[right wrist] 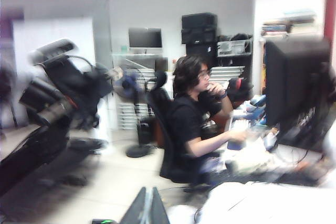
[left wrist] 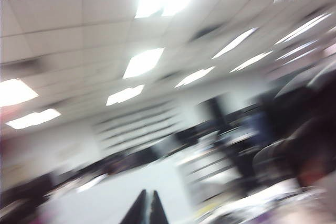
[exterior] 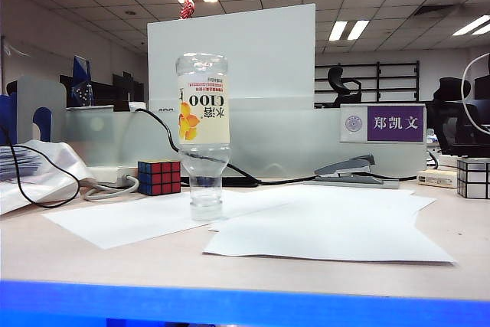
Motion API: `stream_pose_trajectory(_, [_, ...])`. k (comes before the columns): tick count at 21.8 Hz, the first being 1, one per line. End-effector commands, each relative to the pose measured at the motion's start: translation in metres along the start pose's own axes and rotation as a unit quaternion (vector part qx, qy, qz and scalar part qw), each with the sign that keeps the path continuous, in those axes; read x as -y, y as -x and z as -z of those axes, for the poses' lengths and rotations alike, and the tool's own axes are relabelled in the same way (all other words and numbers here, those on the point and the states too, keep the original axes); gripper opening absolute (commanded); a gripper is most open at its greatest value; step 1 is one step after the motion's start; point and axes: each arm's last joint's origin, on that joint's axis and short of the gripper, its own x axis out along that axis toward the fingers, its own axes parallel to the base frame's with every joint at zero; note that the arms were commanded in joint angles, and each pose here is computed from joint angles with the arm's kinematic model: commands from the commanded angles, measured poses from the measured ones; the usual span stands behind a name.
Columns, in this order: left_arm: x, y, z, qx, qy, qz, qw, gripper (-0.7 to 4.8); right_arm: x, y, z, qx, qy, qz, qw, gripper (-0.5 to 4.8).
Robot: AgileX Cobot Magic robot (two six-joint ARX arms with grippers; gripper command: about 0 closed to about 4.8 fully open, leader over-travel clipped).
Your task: Flip the plastic bottle upside down.
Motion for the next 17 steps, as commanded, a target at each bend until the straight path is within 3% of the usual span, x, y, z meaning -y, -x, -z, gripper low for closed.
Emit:
stream_pose_trajectory(1, [0.002, 0.01, 0.021, -0.088, 0.015, -0.086, 0.992, -0.05, -0.043, 0.009, -0.032, 0.007, 0.061, 0.02, 0.998, -0.09])
stream_pose_trajectory(3, [-0.001, 0.013, 0.038, -0.148, 0.057, -0.086, 0.984, -0.05, -0.086, 0.027, -0.058, -0.004, 0.095, 0.095, 0.991, -0.09])
stream_pose_trajectory(7, [-0.005, 0.015, 0.065, -0.178, 0.102, -0.055, 0.977, -0.05, -0.135, 0.032, -0.076, -0.016, 0.148, 0.169, 0.974, -0.09])
stream_pose_trajectory(9, [-0.009, 0.016, 0.079, -0.185, 0.111, -0.069, 0.974, -0.05, -0.155, 0.031, -0.081, 0.002, 0.173, 0.207, 0.963, -0.09])
stream_pose_trajectory(13, [-0.012, 0.017, 0.087, -0.182, 0.123, -0.078, 0.972, -0.05, -0.198, 0.016, -0.09, 0.1, 0.247, 0.264, 0.927, -0.09])
stream_pose_trajectory(17, [-0.011, 0.016, 0.087, -0.173, 0.137, -0.059, 0.974, -0.05, -0.225, 0.0, -0.084, 0.085, 0.245, 0.345, 0.902, -0.09])
